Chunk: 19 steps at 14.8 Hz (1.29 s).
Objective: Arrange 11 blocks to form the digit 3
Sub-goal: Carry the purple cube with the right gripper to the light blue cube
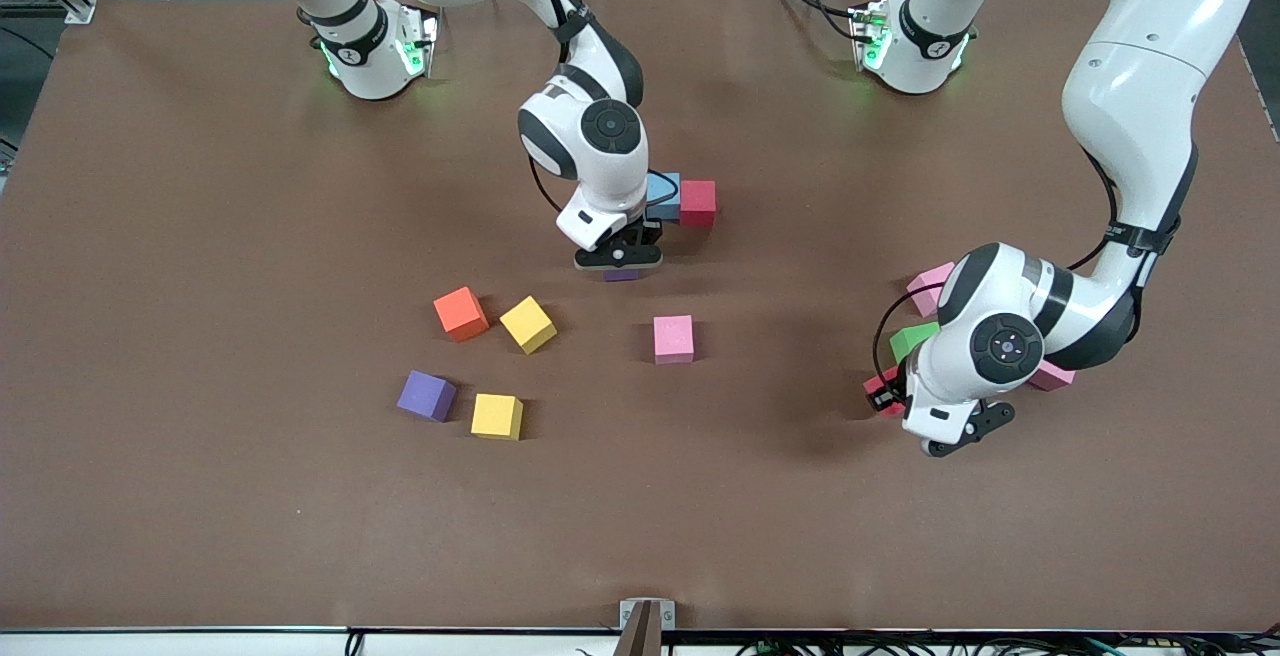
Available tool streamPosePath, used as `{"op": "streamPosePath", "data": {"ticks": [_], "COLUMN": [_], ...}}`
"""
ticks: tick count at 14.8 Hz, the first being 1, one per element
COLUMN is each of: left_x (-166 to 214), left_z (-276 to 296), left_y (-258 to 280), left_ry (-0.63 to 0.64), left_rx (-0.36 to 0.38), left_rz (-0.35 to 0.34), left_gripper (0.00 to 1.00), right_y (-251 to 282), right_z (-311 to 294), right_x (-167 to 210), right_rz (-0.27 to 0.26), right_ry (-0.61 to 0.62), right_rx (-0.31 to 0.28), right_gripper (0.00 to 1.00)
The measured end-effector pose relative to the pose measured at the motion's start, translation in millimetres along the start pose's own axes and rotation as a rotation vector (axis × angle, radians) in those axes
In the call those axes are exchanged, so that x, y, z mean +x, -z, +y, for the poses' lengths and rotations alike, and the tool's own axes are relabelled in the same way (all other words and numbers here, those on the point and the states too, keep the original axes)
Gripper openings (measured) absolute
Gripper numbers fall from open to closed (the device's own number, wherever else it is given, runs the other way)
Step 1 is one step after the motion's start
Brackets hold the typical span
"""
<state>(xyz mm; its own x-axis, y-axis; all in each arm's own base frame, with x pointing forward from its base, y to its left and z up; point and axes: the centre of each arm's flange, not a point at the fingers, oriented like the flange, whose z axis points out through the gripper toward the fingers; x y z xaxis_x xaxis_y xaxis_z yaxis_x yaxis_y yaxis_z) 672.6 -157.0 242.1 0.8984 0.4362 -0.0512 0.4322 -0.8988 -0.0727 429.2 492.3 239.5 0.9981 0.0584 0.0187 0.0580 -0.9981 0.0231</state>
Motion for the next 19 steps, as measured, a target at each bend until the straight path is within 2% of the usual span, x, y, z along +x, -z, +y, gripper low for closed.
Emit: {"op": "streamPosePath", "data": {"ticks": [4, 19], "left_x": [0, 0], "left_z": [0, 0], "left_y": [0, 0], "left_ry": [0.0, 0.001], "left_rx": [0.0, -0.001], "left_rz": [0.0, 0.001], "left_gripper": [0.59, 0.59], "right_y": [-5, -6], "right_z": [3, 1], "right_x": [-14, -28], "right_rz": [0.023, 0.017], "right_ry": [0.001, -0.05], "right_rx": [0.026, 0.024], "right_gripper": [0.44, 0.44]}}
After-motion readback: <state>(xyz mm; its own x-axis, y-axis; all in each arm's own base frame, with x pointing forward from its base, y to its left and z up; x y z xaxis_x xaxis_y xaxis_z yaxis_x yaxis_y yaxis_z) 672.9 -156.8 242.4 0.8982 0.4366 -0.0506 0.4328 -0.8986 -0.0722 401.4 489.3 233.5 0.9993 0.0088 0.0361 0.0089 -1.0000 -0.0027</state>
